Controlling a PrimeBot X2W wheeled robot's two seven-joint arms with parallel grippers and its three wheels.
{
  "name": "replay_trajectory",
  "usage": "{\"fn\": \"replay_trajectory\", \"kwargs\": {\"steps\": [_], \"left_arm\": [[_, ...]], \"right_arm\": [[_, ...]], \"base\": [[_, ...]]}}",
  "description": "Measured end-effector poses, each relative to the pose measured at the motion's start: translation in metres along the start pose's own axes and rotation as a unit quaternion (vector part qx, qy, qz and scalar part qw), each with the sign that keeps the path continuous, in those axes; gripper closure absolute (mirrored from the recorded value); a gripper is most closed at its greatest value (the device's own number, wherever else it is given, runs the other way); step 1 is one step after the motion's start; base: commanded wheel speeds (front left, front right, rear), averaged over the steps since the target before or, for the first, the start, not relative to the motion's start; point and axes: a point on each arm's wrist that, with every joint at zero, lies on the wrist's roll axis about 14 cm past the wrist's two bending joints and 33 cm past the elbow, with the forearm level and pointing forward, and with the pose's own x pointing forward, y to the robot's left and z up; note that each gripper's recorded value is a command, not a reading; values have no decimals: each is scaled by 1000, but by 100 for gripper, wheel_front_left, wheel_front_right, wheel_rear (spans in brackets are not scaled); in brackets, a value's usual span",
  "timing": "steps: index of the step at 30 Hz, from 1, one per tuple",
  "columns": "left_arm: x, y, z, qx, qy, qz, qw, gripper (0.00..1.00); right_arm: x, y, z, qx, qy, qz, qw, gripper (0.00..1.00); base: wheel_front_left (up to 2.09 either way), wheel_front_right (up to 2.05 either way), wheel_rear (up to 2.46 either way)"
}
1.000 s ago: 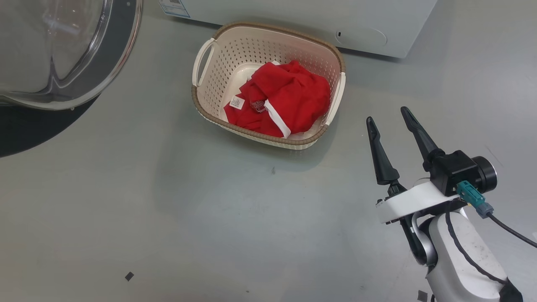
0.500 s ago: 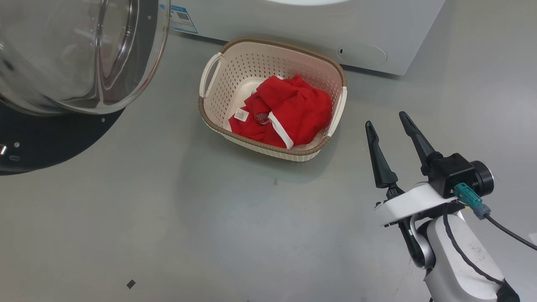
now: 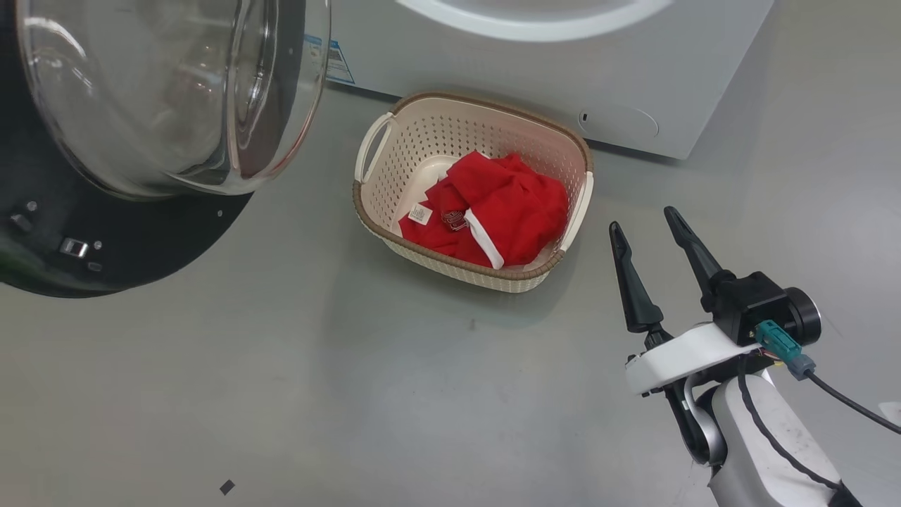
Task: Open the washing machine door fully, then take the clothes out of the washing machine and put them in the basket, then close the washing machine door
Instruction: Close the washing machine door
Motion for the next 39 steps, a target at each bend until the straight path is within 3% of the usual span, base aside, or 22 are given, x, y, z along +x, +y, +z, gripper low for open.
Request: {"fn": "replay_trajectory", "kwargs": {"steps": [26, 39], "left_arm": [[-7, 0, -85, -8, 150, -68, 986, 100], [-13, -2, -104, 10, 170, -86, 982, 100]], "right_arm": [[-4, 20, 10, 3, -9, 16, 1000, 0], [-7, 21, 16, 0, -15, 10, 1000, 0]], "base": [[0, 0, 0], [0, 0, 0]]}}
